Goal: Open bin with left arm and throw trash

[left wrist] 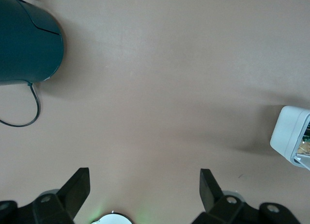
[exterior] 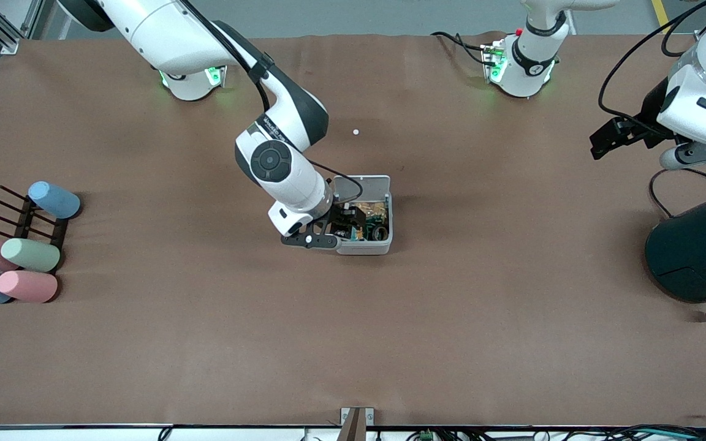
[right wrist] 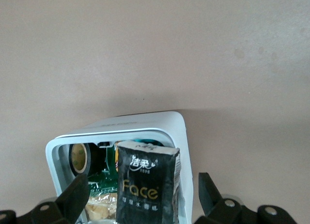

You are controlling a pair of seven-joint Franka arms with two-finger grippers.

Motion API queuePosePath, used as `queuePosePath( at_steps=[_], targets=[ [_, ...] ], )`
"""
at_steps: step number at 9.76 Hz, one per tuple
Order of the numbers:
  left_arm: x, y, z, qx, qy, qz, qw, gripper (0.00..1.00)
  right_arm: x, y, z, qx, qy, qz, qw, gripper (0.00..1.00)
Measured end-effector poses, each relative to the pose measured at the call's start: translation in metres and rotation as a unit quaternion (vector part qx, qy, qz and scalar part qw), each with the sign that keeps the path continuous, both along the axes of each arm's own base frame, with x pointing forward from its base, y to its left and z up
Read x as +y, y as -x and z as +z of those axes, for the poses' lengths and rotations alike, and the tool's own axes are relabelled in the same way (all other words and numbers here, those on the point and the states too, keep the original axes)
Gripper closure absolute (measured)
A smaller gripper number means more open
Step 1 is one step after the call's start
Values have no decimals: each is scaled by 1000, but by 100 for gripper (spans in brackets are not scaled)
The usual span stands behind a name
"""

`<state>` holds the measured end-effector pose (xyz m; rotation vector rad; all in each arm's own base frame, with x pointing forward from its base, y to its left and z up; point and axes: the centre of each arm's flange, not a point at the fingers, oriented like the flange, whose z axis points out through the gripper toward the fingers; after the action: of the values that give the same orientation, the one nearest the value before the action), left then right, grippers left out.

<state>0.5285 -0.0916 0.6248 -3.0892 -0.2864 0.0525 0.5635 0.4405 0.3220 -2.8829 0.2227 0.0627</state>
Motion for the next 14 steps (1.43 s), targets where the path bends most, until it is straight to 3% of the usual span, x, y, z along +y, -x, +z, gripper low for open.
queuePosePath(
  at_steps=[3,7,10,12,14],
  targets=[
    [9,-2,1,-1,8,-5,1000,0,-71,-31,27,30,42,31,998,0],
    [25,-1,7,-4,16,-128,992,0,-227,-74,75,52,59,79,994,0],
    [25,4,16,-11,16,-153,988,0,-300,-78,112,54,73,82,993,0],
    [32,4,16,-12,17,-147,989,0,-360,-81,142,38,83,55,994,0],
    [40,3,17,-13,20,-140,990,0,-410,-64,192,26,93,56,994,0]
  ],
)
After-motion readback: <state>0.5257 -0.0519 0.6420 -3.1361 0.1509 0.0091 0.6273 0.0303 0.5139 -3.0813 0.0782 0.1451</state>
